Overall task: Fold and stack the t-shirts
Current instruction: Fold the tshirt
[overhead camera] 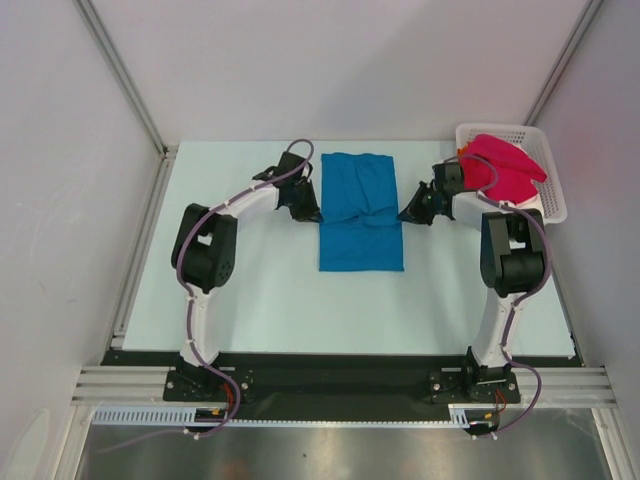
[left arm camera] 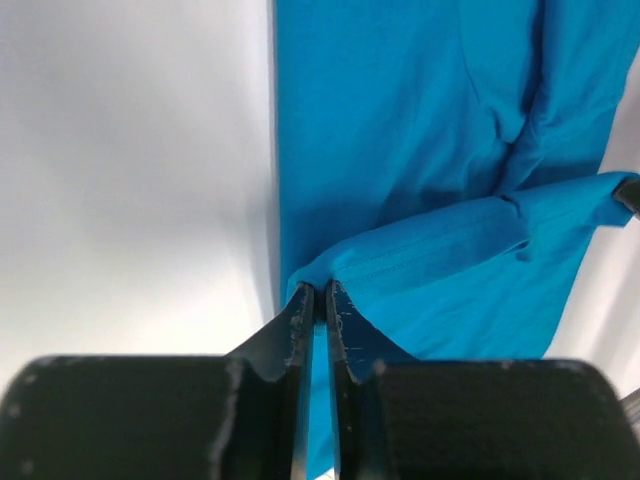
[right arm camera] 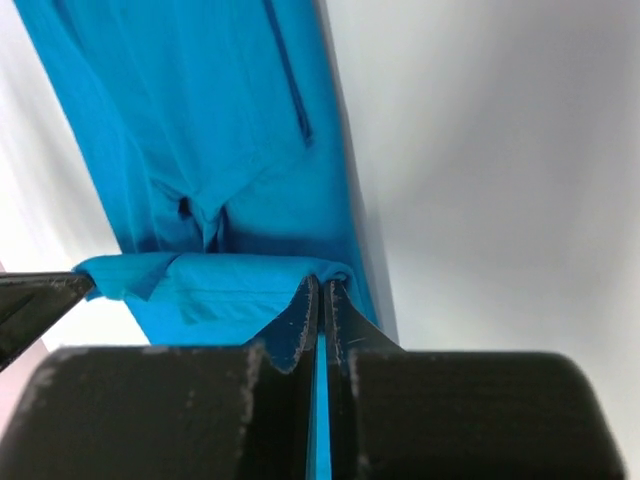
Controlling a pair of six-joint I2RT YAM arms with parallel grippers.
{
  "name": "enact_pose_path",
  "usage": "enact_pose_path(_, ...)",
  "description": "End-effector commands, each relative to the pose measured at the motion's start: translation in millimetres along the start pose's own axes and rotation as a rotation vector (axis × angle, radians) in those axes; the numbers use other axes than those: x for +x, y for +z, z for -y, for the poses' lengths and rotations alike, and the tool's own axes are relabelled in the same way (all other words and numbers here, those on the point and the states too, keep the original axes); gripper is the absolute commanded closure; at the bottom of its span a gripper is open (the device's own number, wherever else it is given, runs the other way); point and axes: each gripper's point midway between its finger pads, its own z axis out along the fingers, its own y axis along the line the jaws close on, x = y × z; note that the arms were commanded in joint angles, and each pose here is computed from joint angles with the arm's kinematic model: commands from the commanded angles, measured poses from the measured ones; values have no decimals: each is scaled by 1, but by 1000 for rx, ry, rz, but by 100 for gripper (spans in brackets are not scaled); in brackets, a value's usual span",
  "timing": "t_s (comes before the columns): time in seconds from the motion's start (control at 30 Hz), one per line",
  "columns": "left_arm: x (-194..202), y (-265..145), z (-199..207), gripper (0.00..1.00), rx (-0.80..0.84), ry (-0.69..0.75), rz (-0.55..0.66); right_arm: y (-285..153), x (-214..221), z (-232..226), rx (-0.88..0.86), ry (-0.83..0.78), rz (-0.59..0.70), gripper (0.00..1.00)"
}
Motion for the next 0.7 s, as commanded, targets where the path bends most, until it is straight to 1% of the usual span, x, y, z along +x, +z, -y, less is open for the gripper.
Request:
enact_pose_path(0.0, -22, -12, -3, 80, -42, 38, 48, 0, -32, -9, -24, -49, 66, 97)
enact_pose_path(0.03, -26, -16, -10, 78, -84, 41, 73, -1, -38, -8, -10, -64, 81, 88)
enact_pose_path(0.07, -33, -29, -8, 74, -93, 44, 109, -6, -43, -10, 4, -73, 86, 83)
enact_pose_path(0.1, -31, -36, -13, 71, -111, 43, 116, -10, -46, -12, 14, -82, 93, 80)
enact_pose_path(0.13, -31, -45, -14, 66, -121, 43, 134, -17, -51, -12, 36, -105, 112, 73)
enact_pose_path(0.17, -40, -67, -11, 58, -130, 49, 194, -23, -52, -11, 59, -112, 120, 69)
enact_pose_path(0.2, -31, -72, -20, 54, -149, 45, 189, -38, -58, -17, 62, -126, 154, 66)
enact_pose_path(0.23, -29, -79, -19, 52, -145, 50, 200, -46, -59, -17, 83, -145, 180, 59)
enact_pose_path(0.3, -16, -100, -17, 50, -113, 48, 216, -64, -53, -24, 98, -177, 201, 54)
enact_pose_path(0.33, -10, -106, -16, 50, -93, 47, 220, -65, -45, -29, 115, -207, 205, 51)
enact_pose_path(0.43, 17, -125, -9, 50, -26, 48, 218, -73, -19, -34, 149, -261, 196, 50)
enact_pose_path(0.47, 24, -127, -7, 50, -13, 52, 219, -70, -6, -51, 119, -292, 201, 50)
enact_pose_path(0.5, 43, -126, -10, 50, -14, 60, 192, -68, 3, -52, 129, -305, 210, 50)
enact_pose_path(0.53, 48, -136, -6, 51, 7, 69, 212, -64, 18, -53, 127, -320, 199, 50)
enact_pose_path(0.57, 56, -139, -3, 51, 23, 75, 214, -57, 33, -69, 120, -366, 214, 50)
enact_pose_path(0.6, 77, -135, -7, 51, 22, 73, 179, -54, 40, -71, 129, -376, 219, 50)
enact_pose_path(0.63, 84, -143, -3, 51, 47, 79, 188, -46, 46, -70, 164, -396, 231, 50)
enact_pose_path(0.67, 91, -146, -1, 51, 55, 74, 185, -40, 57, -81, 155, -427, 235, 50)
